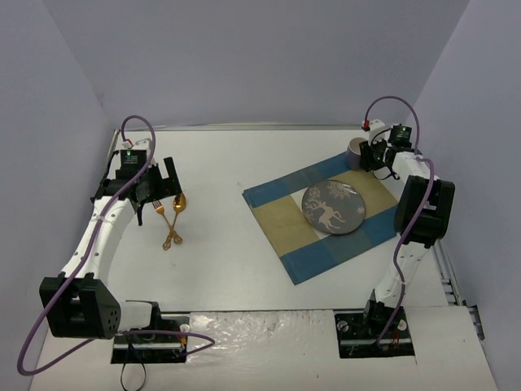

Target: Set the dinner table for one person

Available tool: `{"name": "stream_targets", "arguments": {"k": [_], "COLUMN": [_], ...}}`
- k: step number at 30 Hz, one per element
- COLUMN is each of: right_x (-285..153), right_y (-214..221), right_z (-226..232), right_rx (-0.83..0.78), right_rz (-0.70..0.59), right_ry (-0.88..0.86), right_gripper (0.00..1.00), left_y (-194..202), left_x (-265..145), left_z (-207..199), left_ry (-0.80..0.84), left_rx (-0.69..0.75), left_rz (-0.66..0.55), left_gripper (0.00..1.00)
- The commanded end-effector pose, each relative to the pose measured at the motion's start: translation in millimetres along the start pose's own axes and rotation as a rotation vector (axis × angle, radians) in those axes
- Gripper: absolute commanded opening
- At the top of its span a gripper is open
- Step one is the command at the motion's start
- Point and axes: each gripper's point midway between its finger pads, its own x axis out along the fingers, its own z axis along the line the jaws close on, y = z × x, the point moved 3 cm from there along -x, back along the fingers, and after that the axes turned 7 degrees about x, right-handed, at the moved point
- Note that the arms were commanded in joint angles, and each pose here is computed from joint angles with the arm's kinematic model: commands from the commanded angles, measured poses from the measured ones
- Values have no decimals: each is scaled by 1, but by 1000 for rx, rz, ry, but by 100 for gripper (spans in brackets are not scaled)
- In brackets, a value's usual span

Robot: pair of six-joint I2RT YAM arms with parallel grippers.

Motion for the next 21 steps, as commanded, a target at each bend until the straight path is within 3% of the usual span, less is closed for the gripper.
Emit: {"name": "stream_targets", "arguments": {"k": [1,4,10,17,21], "right_x": [-23,-37,-85,-138,-166], "right_y": [-39,-49,-83,-110,-118], "right_z": [-9,-9,2,43,92], "right_rx": [-41,-23,43,196,218], "right_rz": [-126,-149,-248,-363,-425], "right_ry": [59,89,141,219,200], "right_gripper": [39,53,73,84,87], "left_y": [-17,-17,-16,-8,3], "left_x": [-8,-10,-12,-7,0], "left_z": [-1,-1,0,-1,3], "left_ry": [12,10,0,-4,-33], "left_rx": [-2,-3,-10,-21,-28], "left_rz": [-79,-81,-80,-46,-11], "left_gripper": [97,97,97,97,97]}}
